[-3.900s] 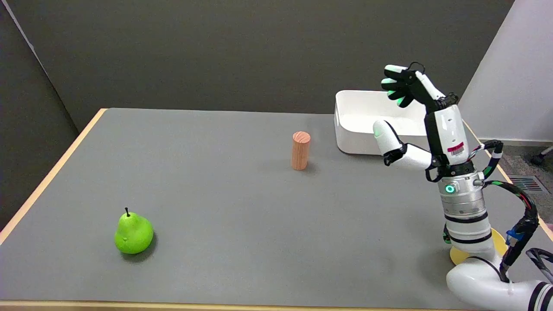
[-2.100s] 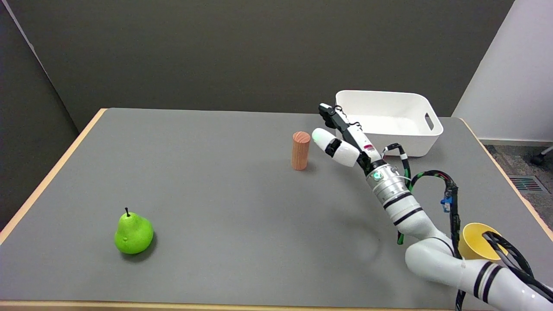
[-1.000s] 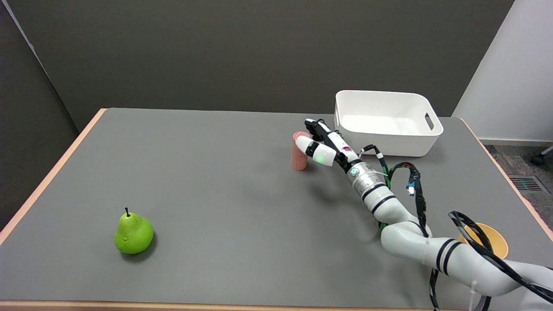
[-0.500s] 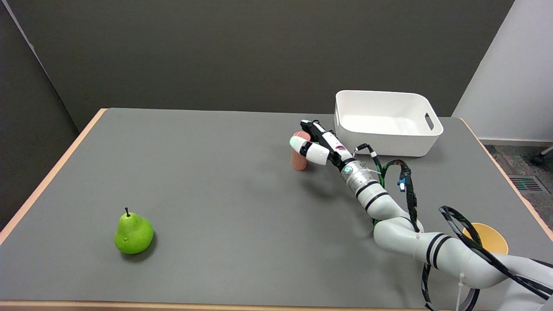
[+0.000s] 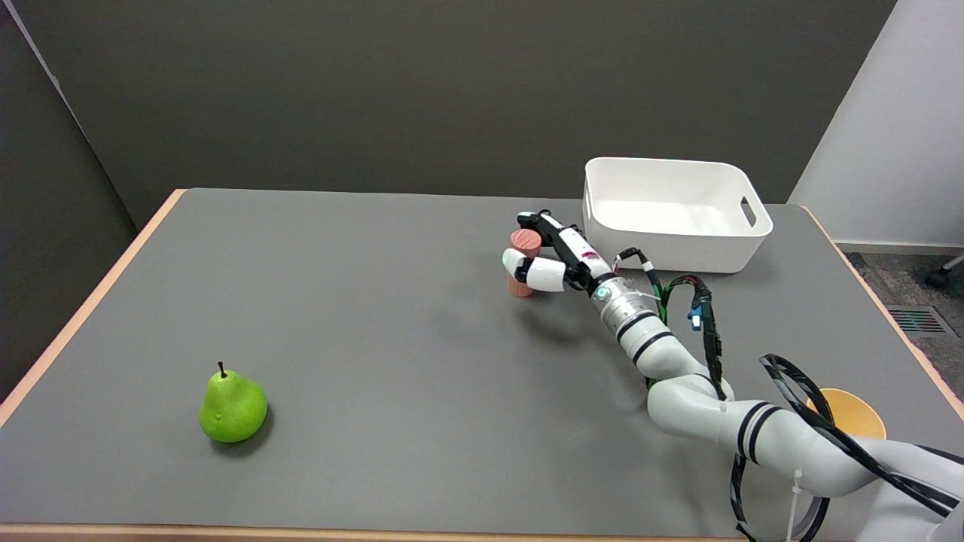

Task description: Pick up the wooden cylinder.

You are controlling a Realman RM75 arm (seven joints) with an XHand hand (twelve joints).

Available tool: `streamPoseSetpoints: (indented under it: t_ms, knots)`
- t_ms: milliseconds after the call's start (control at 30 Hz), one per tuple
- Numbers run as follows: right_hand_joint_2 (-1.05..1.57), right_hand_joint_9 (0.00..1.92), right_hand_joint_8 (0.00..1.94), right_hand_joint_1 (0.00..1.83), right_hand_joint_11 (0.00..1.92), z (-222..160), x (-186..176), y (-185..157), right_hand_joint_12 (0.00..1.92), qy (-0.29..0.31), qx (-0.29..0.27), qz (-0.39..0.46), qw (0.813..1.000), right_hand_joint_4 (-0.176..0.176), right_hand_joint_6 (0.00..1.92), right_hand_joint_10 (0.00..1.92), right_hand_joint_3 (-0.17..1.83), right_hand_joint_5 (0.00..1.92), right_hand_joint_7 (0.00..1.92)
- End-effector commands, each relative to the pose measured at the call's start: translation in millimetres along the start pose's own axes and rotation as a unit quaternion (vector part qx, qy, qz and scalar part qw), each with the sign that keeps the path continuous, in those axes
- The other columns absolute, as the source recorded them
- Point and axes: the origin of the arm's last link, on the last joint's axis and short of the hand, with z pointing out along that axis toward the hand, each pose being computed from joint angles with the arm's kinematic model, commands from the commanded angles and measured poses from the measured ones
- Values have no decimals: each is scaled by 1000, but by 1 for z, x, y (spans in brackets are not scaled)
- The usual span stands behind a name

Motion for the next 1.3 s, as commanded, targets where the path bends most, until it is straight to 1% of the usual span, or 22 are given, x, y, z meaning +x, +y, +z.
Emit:
streamPoseSetpoints:
  t_ms: [33, 133, 233, 267, 300, 367, 433, 500, 567, 867, 900, 933, 1000, 1067, 1133, 1200, 1300]
  knots:
    - [653, 99, 357, 588, 0, 3, 0, 0, 922, -1, 0, -6, 1000, -82, 466, 584, 1005, 177, 205]
    - [664, 129, 363, 631, 20, 4, -1, -1, 986, -3, -1, -6, 1000, -79, 498, 596, 997, 217, 229]
    - [711, 262, 428, 676, 145, 5, -1, -1, 1187, -6, -3, -5, 1000, -80, 625, 730, 989, 309, 337]
    - [719, 276, 439, 682, 153, 5, -1, -1, 1201, -7, -4, -5, 1000, -81, 649, 744, 987, 321, 349]
    - [731, 298, 454, 697, 170, 6, -1, -1, 1228, -8, -4, -5, 1000, -82, 692, 771, 975, 339, 371]
    - [782, 378, 506, 776, 257, 6, -1, -2, 1359, -7, -3, -6, 1000, -87, 889, 898, 879, 400, 474]
    - [771, 398, 544, 797, 269, 6, -1, -2, 1390, -7, -2, -5, 1000, -86, 942, 918, 897, 420, 494]
    - [791, 449, 663, 810, 312, 7, -1, -3, 1430, -7, -2, -7, 1000, -85, 1067, 986, 881, 466, 571]
    - [811, 470, 724, 806, 341, 7, -2, -3, 1458, -7, -2, -6, 1000, -83, 1103, 1011, 857, 487, 600]
    - [1120, 561, 882, 937, 452, 8, -3, -5, 1589, -7, 1, -8, 1000, -25, 1538, 1093, 394, 638, 690]
    - [1153, 719, 1198, 1145, 444, 8, -3, -6, 1795, -8, 2, -11, 1000, -65, 1601, 1200, 217, 627, 845]
    - [1139, 741, 1225, 1174, 426, 9, -4, -7, 1867, -10, 4, -15, 1000, -87, 1578, 1247, 229, 608, 880]
    - [1161, 759, 1250, 1171, 412, 9, -4, -8, 1841, -13, 10, -26, 1000, -96, 1581, 1240, 194, 594, 879]
    - [1141, 776, 1254, 1181, 419, 10, -4, -10, 1888, -15, 14, -33, 999, -108, 1575, 1272, 228, 594, 888]
    - [1135, 779, 1252, 1183, 424, 10, -5, -11, 1899, -16, 16, -37, 999, -108, 1575, 1278, 237, 596, 891]
    - [1163, 778, 1255, 1175, 403, 11, -4, -12, 1916, -17, 18, -40, 999, -105, 1580, 1279, 188, 593, 882]
    - [1170, 781, 1254, 1171, 399, 11, -5, -12, 1921, -18, 19, -44, 999, -98, 1582, 1280, 175, 594, 878]
